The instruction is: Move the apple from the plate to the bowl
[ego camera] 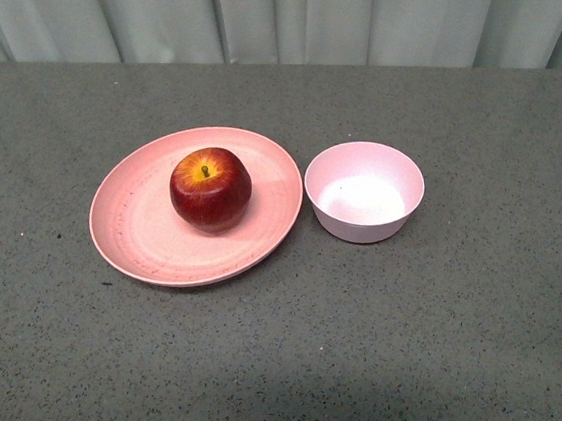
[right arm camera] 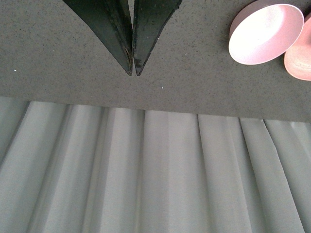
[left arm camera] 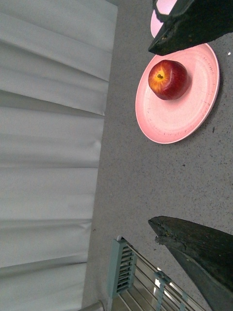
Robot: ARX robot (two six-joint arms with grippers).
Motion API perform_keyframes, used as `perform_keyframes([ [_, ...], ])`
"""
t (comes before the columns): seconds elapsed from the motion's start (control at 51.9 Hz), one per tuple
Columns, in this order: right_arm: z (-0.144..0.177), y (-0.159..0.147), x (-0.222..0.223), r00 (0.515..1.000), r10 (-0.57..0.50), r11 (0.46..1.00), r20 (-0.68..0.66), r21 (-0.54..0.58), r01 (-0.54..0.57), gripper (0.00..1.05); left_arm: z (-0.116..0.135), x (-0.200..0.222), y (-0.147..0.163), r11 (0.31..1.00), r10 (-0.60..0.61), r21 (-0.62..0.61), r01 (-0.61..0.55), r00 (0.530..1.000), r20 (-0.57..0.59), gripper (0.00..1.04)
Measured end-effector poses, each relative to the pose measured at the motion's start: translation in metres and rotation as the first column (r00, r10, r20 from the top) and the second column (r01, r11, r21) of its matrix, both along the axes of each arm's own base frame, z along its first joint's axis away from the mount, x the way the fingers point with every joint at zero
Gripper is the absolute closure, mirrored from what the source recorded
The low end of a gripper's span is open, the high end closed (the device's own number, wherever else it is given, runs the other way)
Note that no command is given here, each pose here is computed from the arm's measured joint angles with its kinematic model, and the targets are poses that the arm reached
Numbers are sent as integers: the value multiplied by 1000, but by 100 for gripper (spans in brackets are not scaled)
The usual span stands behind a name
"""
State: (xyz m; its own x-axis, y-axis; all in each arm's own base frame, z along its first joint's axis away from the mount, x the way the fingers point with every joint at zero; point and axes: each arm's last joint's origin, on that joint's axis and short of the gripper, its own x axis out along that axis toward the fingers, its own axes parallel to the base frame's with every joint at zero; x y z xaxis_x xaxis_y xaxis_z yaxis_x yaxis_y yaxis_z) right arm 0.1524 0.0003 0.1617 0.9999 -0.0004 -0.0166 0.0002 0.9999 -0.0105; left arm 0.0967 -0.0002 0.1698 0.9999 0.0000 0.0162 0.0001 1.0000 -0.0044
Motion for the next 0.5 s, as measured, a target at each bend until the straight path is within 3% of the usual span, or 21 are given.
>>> perform_keyframes([
  [0.501,6,0,-35,1000,2,1000,21,0,-2,104,0,0,0,1000,0,0,0,1000,0,7],
])
